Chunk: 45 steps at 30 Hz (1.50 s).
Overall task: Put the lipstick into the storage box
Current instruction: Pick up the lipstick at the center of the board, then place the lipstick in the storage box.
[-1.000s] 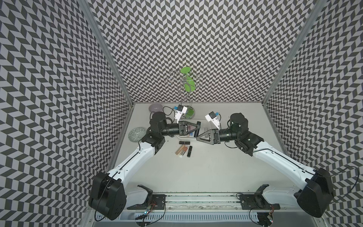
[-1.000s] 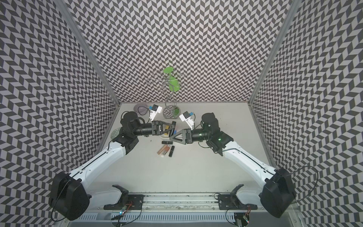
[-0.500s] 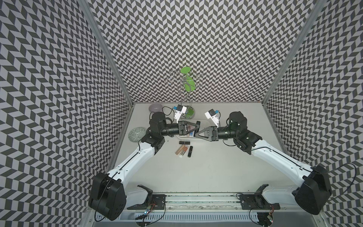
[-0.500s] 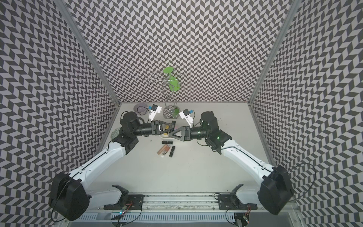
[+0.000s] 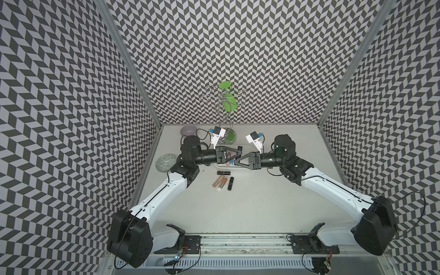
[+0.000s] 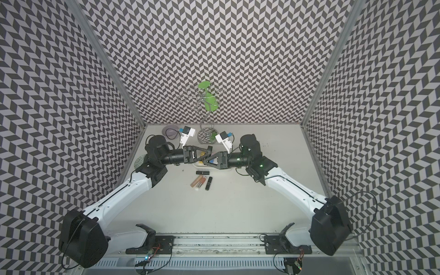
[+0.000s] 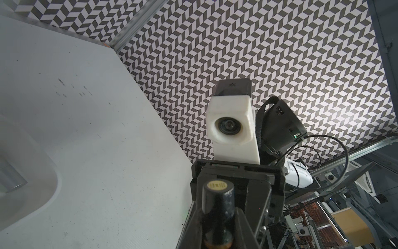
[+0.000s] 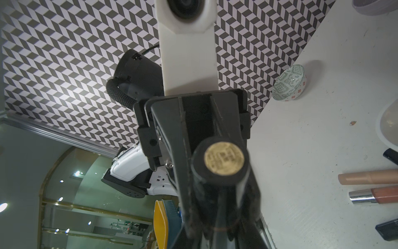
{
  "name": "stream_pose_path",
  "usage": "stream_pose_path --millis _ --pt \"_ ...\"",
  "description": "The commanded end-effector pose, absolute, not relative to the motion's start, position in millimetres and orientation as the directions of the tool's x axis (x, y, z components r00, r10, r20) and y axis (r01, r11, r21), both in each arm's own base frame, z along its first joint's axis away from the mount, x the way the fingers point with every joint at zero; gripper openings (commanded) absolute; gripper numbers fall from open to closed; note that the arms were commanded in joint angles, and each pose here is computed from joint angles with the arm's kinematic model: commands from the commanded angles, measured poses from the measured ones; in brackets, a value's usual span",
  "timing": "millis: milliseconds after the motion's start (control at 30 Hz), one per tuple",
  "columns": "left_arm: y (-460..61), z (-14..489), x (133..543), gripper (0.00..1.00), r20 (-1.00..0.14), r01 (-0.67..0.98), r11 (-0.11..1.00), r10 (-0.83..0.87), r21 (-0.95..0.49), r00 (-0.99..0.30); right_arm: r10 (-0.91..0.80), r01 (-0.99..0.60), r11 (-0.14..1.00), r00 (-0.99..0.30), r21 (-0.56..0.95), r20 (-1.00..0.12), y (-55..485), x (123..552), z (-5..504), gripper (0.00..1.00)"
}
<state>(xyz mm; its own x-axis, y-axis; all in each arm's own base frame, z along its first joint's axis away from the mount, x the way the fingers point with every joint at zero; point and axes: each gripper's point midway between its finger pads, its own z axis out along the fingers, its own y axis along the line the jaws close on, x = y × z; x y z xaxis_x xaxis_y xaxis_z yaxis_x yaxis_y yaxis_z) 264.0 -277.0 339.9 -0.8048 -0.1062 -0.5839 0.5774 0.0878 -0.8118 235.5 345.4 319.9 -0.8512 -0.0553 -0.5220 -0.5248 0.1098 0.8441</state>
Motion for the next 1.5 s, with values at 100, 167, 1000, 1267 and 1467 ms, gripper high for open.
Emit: stream_pose_path --millis 100,167,1000,1267,1467 --pt "-275.8 342.0 259.8 0.21 -0.607 0.599 0.096 -0.100 -0.795 -0.789 -0.016 -0.597 0.053 -0.802 0.801 -0.597 351.3 237.9 348.3 0.20" --pt "-275.6 341.1 260.0 0.28 -0.605 0.597 0.100 -0.100 -0.796 -0.790 -0.013 -0.598 0.055 -0.801 0.800 -0.598 351.5 238.8 348.9 0.20" --pt "-184.2 253.9 297.1 0.99 -0.592 0.272 0.736 -0.211 -0.620 -0.778 -0.032 -0.378 0.716 -0.857 0.586 -0.514 283.5 326.1 233.7 0.20" --pt "-174.1 206.7 269.8 0.99 -0.511 0.206 0.763 -0.183 -0.613 -0.840 -0.116 -0.322 0.791 -0.914 0.521 -0.388 294.2 359.4 174.8 0.20" --pt "-170.1 206.1 259.6 0.99 -0.512 0.215 0.769 -0.165 -0.602 -0.843 -0.130 -0.310 0.800 -0.925 0.513 -0.357 308.7 382.7 146.7 0.20"
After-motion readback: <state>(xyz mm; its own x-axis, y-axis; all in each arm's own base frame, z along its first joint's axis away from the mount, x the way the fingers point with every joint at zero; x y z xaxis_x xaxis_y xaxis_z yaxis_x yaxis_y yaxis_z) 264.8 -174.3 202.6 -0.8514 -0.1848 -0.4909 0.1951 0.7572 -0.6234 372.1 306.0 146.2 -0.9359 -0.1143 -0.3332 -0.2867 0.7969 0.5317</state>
